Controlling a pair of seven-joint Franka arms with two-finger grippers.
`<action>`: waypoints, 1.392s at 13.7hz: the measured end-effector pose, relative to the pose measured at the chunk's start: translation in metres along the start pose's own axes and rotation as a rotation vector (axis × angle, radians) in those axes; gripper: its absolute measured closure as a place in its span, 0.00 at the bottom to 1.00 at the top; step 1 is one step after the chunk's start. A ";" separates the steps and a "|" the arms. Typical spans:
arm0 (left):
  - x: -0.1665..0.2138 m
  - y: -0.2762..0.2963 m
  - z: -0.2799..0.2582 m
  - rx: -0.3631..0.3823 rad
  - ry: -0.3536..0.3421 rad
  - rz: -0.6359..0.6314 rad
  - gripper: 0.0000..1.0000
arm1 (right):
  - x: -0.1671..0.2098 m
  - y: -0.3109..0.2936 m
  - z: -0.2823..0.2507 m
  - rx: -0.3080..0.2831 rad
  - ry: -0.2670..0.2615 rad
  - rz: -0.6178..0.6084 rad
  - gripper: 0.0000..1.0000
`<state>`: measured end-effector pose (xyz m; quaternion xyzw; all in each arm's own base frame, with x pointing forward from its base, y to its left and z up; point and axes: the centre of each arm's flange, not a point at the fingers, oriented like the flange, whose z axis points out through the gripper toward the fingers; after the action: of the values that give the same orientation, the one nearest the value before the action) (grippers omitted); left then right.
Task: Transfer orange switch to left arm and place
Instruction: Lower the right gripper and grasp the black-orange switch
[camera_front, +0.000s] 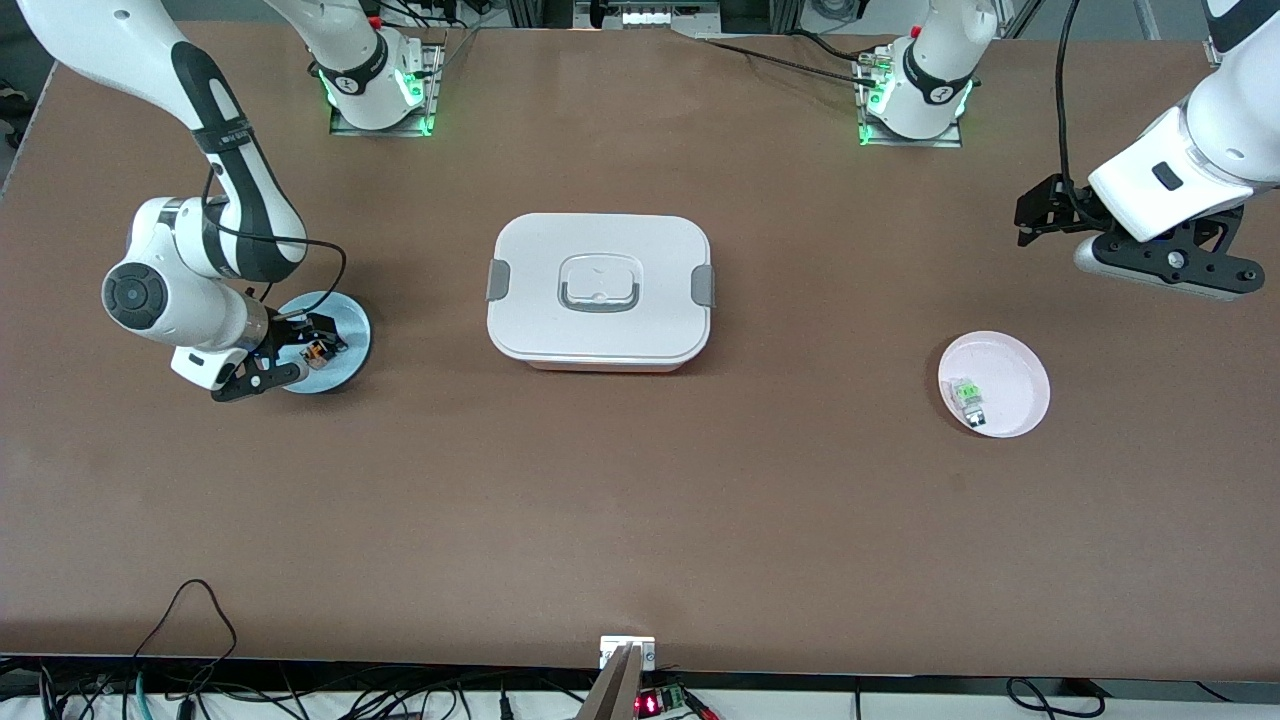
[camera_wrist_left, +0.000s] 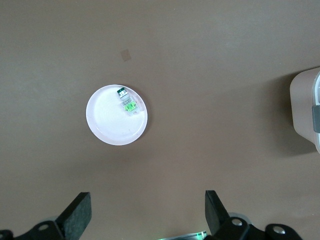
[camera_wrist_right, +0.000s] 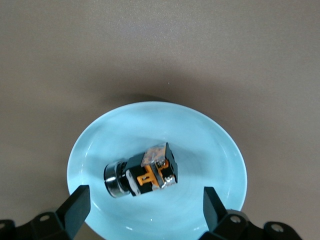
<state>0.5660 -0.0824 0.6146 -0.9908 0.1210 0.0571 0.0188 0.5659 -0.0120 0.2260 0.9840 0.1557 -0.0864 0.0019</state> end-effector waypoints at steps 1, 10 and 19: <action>0.000 0.000 0.000 0.000 -0.001 0.000 0.00 | 0.000 0.000 0.002 0.001 -0.001 -0.001 0.00; 0.000 0.000 0.001 0.000 -0.003 0.000 0.00 | -0.012 -0.017 0.031 0.002 0.002 -0.032 0.00; -0.001 0.002 0.002 -0.001 -0.013 0.004 0.00 | -0.014 -0.018 0.045 0.004 0.001 -0.040 0.00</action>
<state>0.5647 -0.0842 0.6129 -0.9902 0.1227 0.0637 0.0189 0.5400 -0.0001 0.1847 0.9807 0.1754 -0.0861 -0.0019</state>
